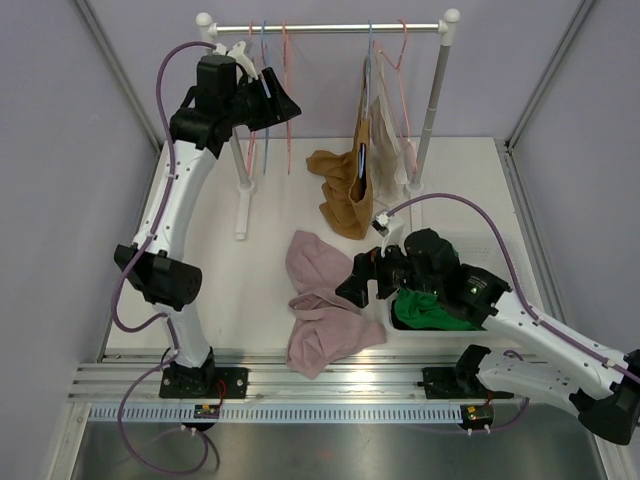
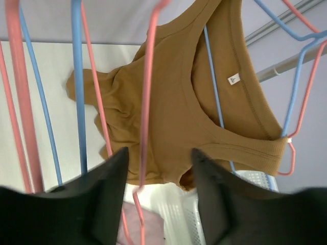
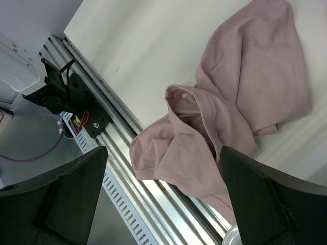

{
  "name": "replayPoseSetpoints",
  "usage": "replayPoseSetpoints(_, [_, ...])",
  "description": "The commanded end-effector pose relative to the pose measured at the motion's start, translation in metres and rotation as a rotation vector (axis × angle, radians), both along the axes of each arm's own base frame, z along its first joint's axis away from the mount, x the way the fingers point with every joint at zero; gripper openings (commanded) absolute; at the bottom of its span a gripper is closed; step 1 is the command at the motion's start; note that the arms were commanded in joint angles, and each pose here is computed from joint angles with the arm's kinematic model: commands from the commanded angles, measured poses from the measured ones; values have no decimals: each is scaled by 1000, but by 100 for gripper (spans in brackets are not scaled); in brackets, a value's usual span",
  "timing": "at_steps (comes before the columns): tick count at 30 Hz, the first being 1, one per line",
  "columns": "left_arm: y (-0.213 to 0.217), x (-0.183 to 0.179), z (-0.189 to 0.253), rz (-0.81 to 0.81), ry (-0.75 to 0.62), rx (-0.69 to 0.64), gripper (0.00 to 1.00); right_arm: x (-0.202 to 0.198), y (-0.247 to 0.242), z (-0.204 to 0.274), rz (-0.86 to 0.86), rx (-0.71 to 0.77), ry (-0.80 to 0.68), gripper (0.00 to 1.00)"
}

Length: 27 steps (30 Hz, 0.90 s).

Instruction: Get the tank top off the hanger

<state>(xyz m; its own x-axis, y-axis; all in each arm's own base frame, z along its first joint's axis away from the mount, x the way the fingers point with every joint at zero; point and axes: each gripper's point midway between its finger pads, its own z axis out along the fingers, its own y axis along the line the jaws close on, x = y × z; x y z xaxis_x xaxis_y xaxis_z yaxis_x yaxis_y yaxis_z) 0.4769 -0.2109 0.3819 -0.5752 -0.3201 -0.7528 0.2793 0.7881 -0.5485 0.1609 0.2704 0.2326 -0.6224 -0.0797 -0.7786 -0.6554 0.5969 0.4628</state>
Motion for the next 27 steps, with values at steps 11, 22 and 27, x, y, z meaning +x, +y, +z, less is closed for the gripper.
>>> replayPoseSetpoints(11, [19,-150,144,-149,-375,-140,99,44,34,-38,-85,-100,57,100])
replayPoseSetpoints(22, [98,-281,87,61,-474,-19,99,56,56,-114,-176,-427,106,99])
replayPoseSetpoints(27, [132,-301,21,173,-455,105,99,57,58,-156,-209,-550,89,99])
